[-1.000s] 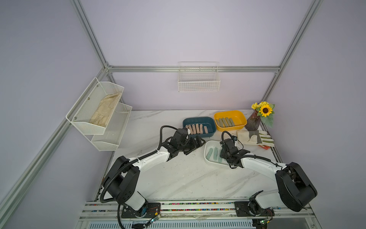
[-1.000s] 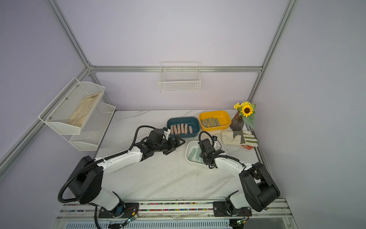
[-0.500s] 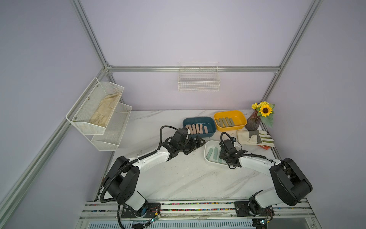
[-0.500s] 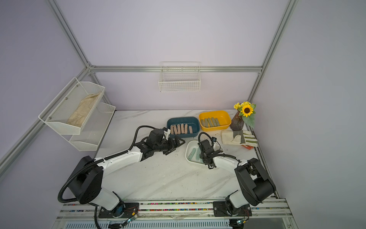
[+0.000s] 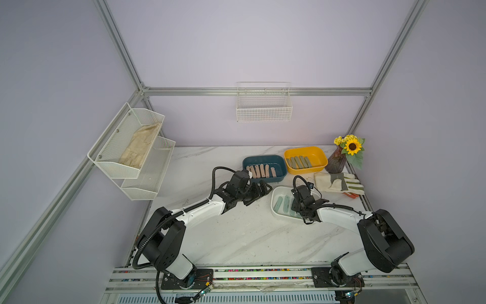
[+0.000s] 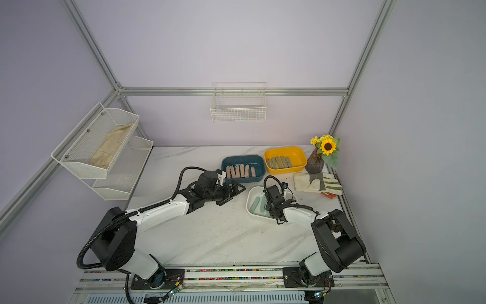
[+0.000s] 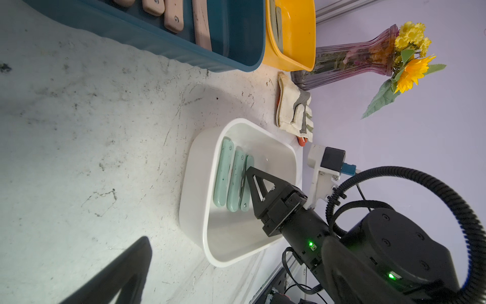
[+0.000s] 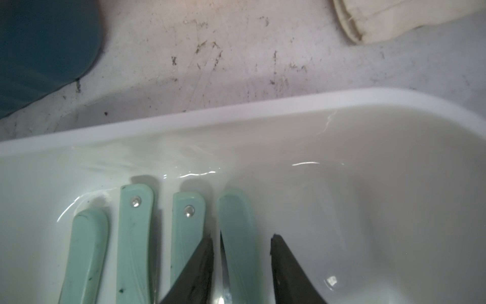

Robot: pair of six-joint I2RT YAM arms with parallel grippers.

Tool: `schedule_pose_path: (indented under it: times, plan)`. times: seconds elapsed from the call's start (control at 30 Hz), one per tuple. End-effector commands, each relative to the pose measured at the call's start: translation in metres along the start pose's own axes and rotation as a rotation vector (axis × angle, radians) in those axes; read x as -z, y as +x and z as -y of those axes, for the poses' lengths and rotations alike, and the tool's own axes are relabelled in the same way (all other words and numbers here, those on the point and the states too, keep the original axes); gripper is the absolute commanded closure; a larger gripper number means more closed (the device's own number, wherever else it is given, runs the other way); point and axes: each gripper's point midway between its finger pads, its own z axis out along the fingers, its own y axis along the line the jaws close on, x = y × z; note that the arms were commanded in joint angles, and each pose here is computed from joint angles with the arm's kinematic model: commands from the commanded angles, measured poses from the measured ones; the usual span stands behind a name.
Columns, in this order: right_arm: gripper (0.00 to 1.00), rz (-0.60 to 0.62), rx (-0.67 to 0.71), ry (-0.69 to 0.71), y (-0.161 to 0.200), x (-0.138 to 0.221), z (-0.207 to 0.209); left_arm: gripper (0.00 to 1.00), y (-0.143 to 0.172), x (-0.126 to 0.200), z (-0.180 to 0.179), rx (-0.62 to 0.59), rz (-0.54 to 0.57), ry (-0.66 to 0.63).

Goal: Place the fruit knives into the storage box by color
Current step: Place the fruit knife in the storage box, then pick up the fruit knife from the center of the board.

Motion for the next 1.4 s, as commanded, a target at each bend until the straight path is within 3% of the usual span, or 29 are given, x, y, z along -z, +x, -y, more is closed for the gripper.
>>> schedule_pose_path:
  times: [0.0, 0.27, 0.4, 0.7, 0.87, 1.1, 1.37]
  plan:
    - [0.58, 0.048, -0.036, -0.042, -0.023, 0.013, -0.011, 0.00, -0.025, 0.023, 0.052, -0.058, 0.079, 0.109]
    - [0.51, 0.133, -0.049, -0.173, -0.069, 0.054, -0.040, 0.00, -0.031, 0.030, 0.048, -0.070, 0.097, 0.091]
    - [0.41, 0.118, -0.004, -0.276, -0.081, 0.065, -0.068, 0.00, -0.038, 0.038, 0.035, -0.059, 0.117, 0.069]
    - [0.37, 0.093, 0.022, -0.480, -0.097, 0.077, -0.129, 0.00, -0.063, 0.084, -0.013, -0.015, 0.215, -0.003]
    - [0.31, 0.048, 0.086, -0.544, -0.073, 0.076, -0.182, 0.00, -0.076, 0.116, -0.046, 0.030, 0.287, -0.046]
    - [0.28, -0.042, 0.186, -0.608, -0.012, 0.064, -0.258, 0.00, -0.090, 0.157, -0.071, 0.044, 0.399, -0.104]
    - [0.27, -0.126, 0.209, -0.621, 0.036, 0.032, -0.302, 0.00, -0.091, 0.173, -0.083, 0.066, 0.422, -0.119]
